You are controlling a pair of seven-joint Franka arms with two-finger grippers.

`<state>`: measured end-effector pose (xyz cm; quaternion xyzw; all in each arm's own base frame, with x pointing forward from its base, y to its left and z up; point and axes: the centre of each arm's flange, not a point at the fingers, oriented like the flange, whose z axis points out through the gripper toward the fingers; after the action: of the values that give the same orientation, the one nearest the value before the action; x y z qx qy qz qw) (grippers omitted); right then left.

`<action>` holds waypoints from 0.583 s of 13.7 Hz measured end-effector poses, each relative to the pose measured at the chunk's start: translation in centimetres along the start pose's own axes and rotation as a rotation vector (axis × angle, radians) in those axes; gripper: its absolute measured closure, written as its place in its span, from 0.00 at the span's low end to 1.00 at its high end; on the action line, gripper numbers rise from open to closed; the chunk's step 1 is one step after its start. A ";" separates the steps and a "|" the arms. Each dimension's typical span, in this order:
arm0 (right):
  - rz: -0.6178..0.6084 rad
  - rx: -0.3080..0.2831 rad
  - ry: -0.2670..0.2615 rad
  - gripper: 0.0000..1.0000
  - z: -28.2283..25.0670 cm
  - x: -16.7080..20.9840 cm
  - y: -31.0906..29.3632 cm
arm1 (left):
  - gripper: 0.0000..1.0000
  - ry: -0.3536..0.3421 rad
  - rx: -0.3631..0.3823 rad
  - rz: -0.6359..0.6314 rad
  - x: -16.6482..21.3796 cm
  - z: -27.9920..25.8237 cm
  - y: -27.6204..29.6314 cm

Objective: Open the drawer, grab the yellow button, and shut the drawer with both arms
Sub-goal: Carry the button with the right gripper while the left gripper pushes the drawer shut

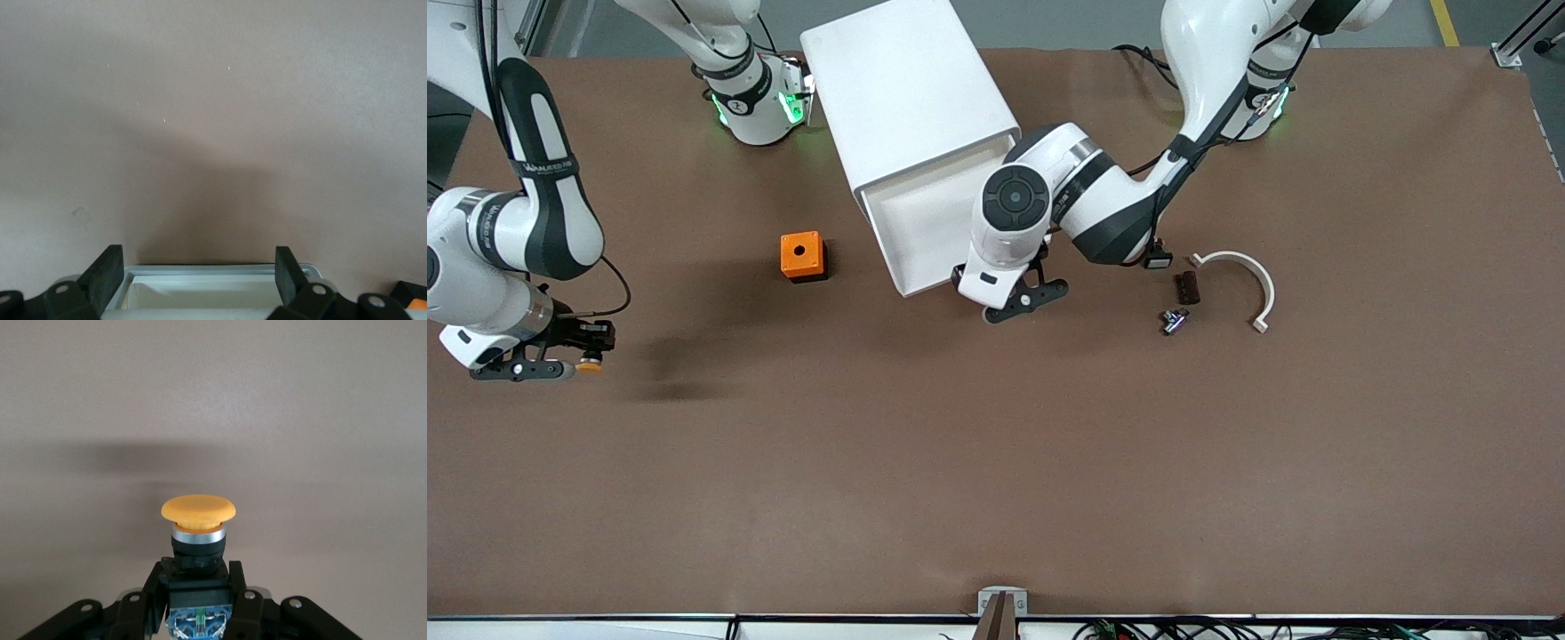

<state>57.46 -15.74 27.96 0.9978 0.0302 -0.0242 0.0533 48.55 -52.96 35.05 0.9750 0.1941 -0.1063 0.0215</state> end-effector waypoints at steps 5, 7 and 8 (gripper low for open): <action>-0.010 -0.018 0.051 0.59 5.5 0.4 1.5 | 0.00 -0.011 -0.021 -0.022 -4.2 0.6 1.7; -0.003 -0.016 0.046 0.59 7.2 0.1 2.0 | 0.00 -0.036 -0.028 -0.023 -5.7 0.9 2.2; 0.001 -0.013 0.038 0.59 7.8 -0.1 2.2 | 0.00 -0.044 -0.031 -0.021 -6.3 1.0 2.4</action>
<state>57.20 -18.80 20.44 0.9978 0.0309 -0.0048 0.0592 43.59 -57.64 35.43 0.9699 0.2053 -0.1249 0.0396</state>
